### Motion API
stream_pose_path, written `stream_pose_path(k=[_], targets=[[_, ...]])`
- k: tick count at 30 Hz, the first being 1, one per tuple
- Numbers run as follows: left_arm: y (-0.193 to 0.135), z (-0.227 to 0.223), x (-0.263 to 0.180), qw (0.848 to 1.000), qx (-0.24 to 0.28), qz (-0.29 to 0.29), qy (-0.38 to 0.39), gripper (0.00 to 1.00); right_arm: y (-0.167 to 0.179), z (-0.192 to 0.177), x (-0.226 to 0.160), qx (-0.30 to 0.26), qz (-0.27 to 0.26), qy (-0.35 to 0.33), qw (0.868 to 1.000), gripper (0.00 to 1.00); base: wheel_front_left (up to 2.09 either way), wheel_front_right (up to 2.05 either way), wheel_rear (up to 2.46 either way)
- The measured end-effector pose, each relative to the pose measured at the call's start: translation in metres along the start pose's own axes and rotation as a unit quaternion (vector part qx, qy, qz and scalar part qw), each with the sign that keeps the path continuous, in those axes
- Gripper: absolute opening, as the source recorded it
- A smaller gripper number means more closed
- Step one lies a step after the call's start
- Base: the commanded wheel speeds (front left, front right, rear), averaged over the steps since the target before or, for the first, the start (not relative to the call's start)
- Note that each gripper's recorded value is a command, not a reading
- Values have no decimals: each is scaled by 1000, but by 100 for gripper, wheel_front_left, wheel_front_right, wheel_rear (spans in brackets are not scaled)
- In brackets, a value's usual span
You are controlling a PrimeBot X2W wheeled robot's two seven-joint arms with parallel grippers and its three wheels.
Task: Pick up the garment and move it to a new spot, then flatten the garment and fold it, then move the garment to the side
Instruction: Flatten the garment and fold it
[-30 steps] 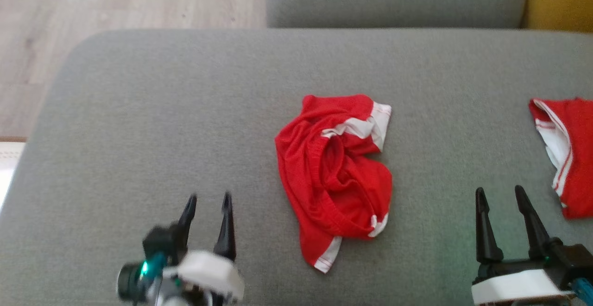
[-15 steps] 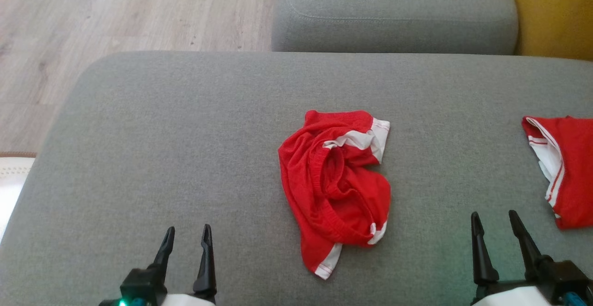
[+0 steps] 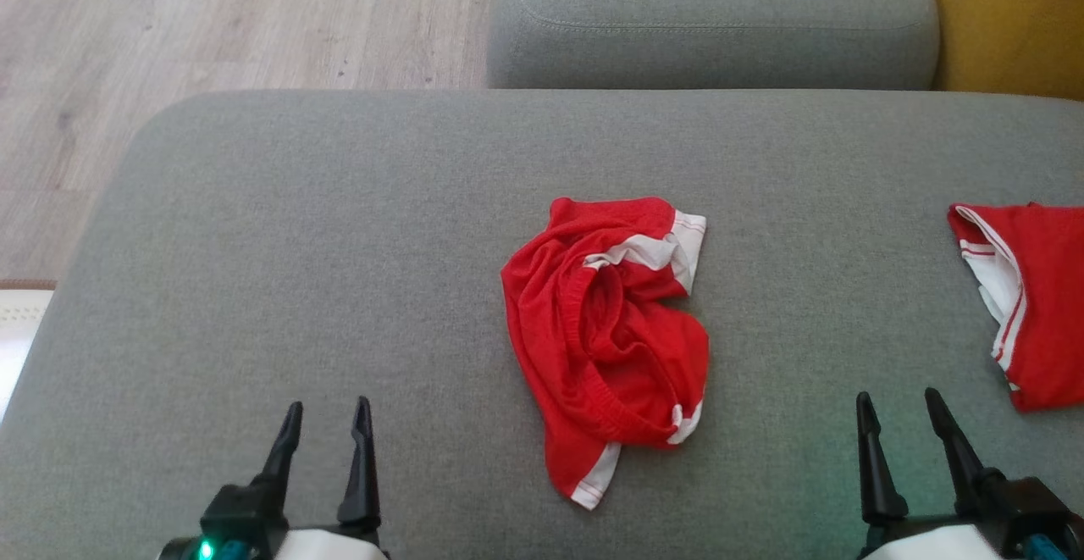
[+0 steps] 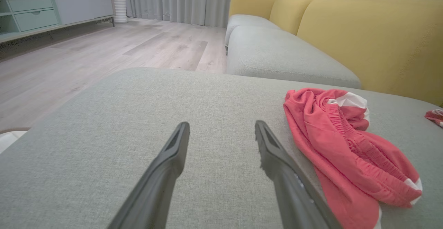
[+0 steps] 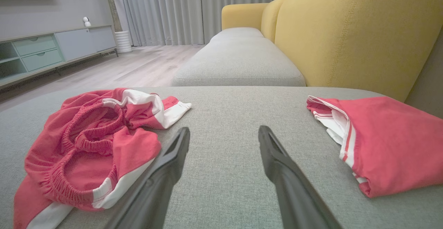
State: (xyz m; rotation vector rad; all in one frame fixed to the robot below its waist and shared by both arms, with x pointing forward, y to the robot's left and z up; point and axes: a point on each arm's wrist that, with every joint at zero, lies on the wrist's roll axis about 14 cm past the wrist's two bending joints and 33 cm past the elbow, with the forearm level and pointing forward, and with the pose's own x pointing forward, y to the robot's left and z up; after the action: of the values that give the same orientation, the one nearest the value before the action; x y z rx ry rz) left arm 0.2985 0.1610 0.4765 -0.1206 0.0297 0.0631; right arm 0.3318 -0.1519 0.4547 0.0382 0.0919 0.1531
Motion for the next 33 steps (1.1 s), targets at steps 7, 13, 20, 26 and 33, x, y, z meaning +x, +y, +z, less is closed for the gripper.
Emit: stream_pose_path(k=[7,13,20,26,33], targets=[[-16,4,4,999,5,-34,-7,100,-1,-1,-1,2,-3,2,1000,100,0,0,0],[-113,26,20,979,9,-200,-39,100,-6,6,4,4,-12,-10,1000,100,0,0,0],[-220,18,13,920,19,-391,7,100,-13,9,7,16,-27,-16,999,100,0,0,0],[-248,-54,2,881,69,-444,147,100,-29,8,1,25,-57,-15,998,100,0,0,0],[-245,-93,11,877,111,-417,212,100,-54,4,-13,27,-102,-8,994,100,0,0,0]])
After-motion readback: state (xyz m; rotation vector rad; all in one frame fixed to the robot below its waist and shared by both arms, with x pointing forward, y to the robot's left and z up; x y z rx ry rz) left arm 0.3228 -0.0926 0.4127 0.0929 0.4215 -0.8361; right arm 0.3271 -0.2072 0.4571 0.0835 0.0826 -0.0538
